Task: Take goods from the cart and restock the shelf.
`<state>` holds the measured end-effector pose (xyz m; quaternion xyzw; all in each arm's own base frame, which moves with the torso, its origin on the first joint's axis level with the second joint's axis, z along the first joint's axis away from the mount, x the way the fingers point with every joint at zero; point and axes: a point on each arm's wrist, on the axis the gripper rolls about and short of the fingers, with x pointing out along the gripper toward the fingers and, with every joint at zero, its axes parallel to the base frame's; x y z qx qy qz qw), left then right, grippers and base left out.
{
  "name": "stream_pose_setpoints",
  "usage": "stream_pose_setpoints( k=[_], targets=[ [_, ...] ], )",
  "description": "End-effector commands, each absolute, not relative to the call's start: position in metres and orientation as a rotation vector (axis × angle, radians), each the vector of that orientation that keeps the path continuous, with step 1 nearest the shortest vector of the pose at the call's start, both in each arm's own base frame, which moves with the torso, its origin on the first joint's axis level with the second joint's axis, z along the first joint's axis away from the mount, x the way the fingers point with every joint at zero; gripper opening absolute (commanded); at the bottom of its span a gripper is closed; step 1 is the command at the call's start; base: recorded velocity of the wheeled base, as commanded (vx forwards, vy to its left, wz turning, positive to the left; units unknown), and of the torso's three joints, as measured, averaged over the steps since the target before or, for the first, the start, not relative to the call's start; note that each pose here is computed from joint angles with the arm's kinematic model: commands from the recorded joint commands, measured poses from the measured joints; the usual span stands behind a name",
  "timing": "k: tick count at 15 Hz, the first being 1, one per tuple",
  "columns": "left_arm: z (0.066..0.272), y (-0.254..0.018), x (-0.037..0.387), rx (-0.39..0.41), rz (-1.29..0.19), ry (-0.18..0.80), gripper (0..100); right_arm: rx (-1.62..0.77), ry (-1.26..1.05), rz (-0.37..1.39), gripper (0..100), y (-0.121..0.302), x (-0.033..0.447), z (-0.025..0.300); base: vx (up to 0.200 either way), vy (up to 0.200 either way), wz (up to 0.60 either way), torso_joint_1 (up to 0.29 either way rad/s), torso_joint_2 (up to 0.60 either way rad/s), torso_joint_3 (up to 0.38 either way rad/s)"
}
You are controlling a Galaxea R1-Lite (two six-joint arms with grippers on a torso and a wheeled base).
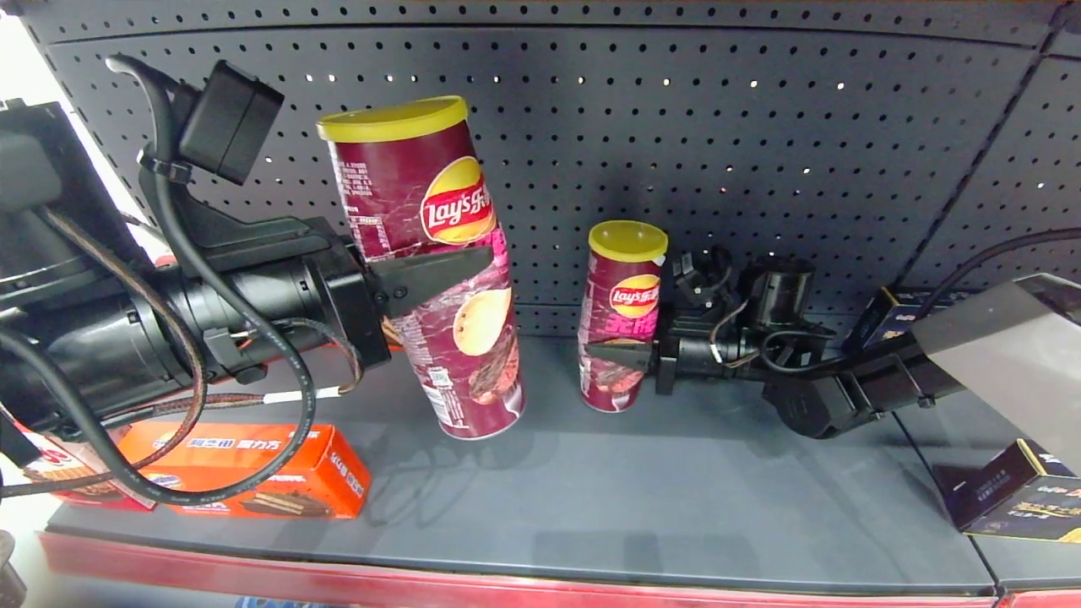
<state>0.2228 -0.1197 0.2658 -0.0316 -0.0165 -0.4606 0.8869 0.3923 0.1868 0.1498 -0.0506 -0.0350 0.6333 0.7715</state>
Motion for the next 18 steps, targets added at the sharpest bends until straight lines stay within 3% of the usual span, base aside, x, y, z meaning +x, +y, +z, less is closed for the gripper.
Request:
stream_pose_setpoints(
  k=[1,8,13,18],
  targets=[
    [0.265,-0.119,0.222,-0.066,-0.956,-0.032,0,-0.116,-0.096,1.372,0,0.184,0.386,0.161,0.000,0.000,0.00,0.000,0.00,0.000],
    [0.270,-0.119,0.222,-0.067,-0.955,-0.047,0,-0.126,-0.159,1.323,0,0.176,0.324,0.188,0.000,0.000,0.00,0.000,0.00,0.000],
    [0.269,-0.119,0.223,-0.067,-0.955,-0.044,0,-0.100,-0.131,1.304,0,0.179,0.262,0.172,0.000,0.000,0.00,0.000,0.00,0.000],
    [0.269,-0.119,0.222,-0.067,-0.953,-0.045,0,-0.098,-0.083,1.320,0,0.168,0.234,0.140,0.000,0.000,0.00,0.000,0.00,0.000]
  ],
)
